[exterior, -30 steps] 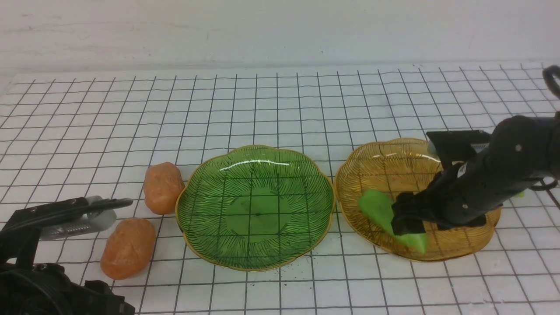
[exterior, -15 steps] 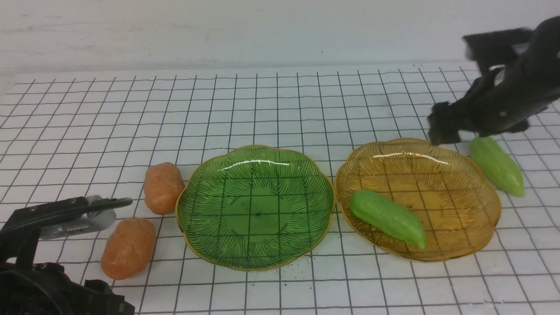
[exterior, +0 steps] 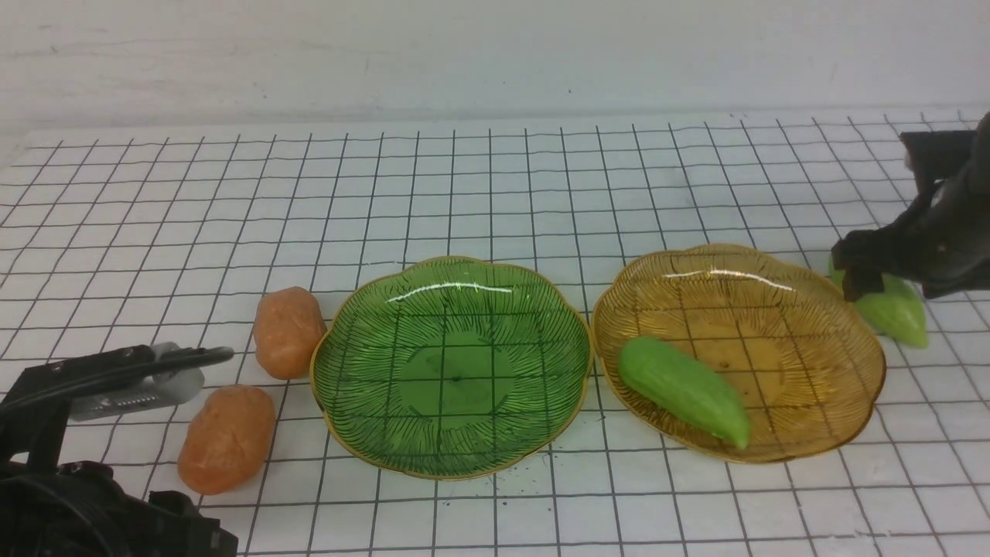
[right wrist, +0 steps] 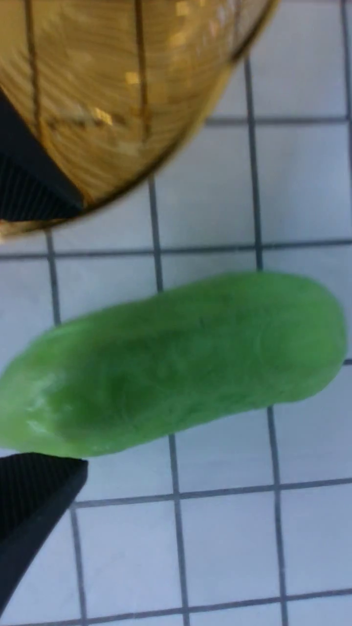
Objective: Put different types of vegetables on the plate.
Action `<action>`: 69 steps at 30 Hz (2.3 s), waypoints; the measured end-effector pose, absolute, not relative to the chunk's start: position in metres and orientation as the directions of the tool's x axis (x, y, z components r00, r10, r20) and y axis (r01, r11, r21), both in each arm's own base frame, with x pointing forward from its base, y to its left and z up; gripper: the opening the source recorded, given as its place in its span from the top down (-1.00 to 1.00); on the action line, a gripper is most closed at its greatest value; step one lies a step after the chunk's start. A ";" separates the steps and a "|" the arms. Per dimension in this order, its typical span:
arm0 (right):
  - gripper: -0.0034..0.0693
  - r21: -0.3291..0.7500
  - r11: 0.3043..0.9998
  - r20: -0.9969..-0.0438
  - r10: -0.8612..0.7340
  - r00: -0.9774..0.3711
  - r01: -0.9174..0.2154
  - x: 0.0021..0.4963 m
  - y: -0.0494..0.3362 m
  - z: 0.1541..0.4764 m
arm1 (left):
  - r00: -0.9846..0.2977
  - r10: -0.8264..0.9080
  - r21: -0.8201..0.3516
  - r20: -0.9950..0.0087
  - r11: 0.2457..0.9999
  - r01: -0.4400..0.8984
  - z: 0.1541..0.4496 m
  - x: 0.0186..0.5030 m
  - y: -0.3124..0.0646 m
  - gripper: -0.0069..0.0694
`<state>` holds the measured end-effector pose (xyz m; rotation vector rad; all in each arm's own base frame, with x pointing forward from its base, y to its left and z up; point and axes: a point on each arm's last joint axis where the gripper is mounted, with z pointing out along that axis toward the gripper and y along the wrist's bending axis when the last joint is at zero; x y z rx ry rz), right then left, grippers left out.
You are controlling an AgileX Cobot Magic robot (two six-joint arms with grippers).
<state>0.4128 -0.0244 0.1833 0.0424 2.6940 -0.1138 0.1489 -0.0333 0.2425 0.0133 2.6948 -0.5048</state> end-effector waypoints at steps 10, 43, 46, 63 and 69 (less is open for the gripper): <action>-0.69 -0.076 0.994 -0.480 0.033 -0.877 0.079 0.425 -0.027 0.168 | -0.920 -0.063 -0.345 -0.387 0.935 0.081 0.243 0.149 -0.033 0.00; 0.92 -0.159 0.982 -0.034 0.098 -0.995 0.102 0.397 -0.041 0.186 | -0.915 -0.068 -0.343 -0.398 0.936 0.080 0.243 0.150 -0.033 0.00; 0.94 -0.111 0.987 -0.001 0.117 -0.993 0.116 0.393 -0.036 0.178 | -0.915 -0.069 -0.344 -0.399 0.936 0.080 0.243 0.150 -0.033 0.00; 0.94 -0.016 1.000 -0.080 0.022 -0.997 0.023 0.409 -0.003 0.199 | -0.911 -0.073 -0.343 -0.407 0.936 0.078 0.243 0.151 -0.033 0.00; 0.93 -0.119 0.991 -0.171 0.047 -0.984 0.068 0.421 -0.021 0.221 | -0.910 -0.073 -0.343 -0.407 0.936 0.078 0.243 0.151 -0.033 0.00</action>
